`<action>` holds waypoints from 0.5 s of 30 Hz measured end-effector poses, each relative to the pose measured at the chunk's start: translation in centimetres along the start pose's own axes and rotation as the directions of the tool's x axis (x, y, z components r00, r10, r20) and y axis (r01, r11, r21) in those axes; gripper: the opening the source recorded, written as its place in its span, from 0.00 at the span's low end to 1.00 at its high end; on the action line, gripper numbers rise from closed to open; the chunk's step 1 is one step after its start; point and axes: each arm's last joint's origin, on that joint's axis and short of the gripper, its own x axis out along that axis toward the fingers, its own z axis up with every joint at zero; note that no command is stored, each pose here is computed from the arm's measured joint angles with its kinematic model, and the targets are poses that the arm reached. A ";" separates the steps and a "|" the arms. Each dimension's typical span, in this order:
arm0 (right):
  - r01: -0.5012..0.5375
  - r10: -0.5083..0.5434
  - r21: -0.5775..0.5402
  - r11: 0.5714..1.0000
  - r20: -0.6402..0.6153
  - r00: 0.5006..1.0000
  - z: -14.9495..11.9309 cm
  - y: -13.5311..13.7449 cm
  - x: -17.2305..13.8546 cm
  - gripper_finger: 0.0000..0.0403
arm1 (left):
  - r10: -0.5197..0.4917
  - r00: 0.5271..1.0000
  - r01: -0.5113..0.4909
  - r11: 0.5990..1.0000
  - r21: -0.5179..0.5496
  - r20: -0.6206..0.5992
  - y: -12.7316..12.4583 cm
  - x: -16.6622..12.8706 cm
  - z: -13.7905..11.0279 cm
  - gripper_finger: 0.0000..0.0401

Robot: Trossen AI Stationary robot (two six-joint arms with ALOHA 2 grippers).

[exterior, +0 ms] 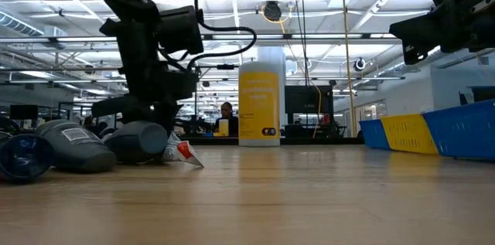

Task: Pick & Place Travel size toiletries
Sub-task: Put the white toothpaste into the top blue bin

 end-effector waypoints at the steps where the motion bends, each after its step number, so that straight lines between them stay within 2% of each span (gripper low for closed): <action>1: -0.001 0.001 0.000 1.000 0.000 1.000 0.0 0.0 0.0 0.01 | 0.001 1.000 -0.001 1.000 0.006 0.014 0.0 0.2 0.2 0.42; 8: 0.000 0.000 0.000 1.000 0.000 1.000 0.0 0.0 0.0 0.01 | 0.052 0.998 -0.051 0.999 -0.009 0.045 0.5 0.6 0.6 0.39; 15: 0.000 0.000 0.000 1.000 0.000 1.000 0.0 0.0 0.0 0.01 | 0.008 0.992 -0.010 1.000 0.017 0.130 0.4 0.6 1.2 0.47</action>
